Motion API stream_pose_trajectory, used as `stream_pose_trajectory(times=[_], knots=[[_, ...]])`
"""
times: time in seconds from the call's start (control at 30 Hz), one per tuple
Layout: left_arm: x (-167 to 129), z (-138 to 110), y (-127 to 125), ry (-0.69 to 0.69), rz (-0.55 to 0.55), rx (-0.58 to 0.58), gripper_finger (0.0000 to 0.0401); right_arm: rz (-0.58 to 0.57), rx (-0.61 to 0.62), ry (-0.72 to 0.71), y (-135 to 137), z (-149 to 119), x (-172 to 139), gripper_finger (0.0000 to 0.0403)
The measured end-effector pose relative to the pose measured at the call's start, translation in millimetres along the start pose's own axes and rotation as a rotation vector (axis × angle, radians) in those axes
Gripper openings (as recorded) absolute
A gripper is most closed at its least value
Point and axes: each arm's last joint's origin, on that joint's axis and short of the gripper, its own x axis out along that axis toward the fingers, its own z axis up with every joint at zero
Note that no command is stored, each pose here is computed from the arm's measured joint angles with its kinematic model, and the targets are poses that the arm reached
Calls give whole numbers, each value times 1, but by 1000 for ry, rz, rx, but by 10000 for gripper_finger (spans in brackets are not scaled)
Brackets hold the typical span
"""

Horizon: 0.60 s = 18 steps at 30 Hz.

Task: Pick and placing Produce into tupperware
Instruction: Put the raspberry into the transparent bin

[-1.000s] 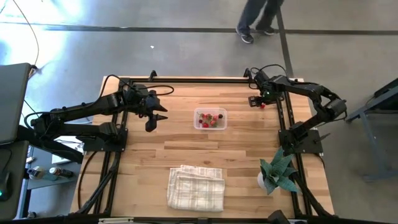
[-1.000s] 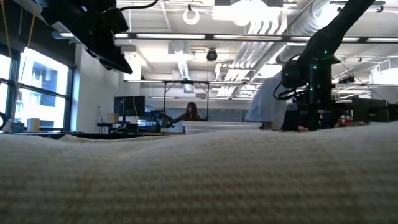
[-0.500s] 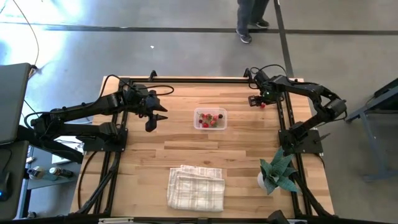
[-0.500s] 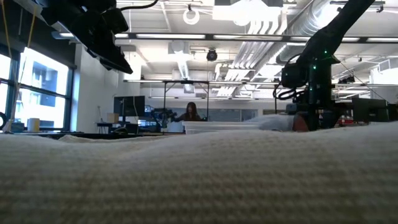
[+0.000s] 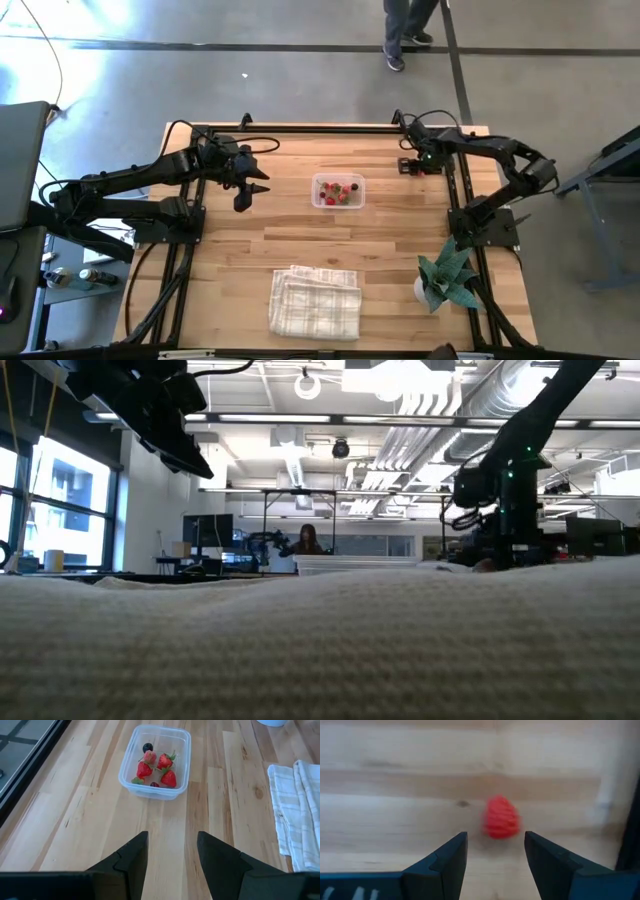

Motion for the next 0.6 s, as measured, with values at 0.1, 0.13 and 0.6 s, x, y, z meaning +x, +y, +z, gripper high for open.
stream_pose_trajectory(times=[0.1, 0.13, 0.6], knots=[[0, 0, 0, 0, 0, 0, 159, -6, 36, 12, -3, -6, 7, 188], [0, 0, 0, 0, 0, 0, 159, -5, 53, 10, -3, -6, 8, 188], [0, 0, 0, 0, 0, 0, 159, 80, 124, -36, 3, 4, 3, 188]])
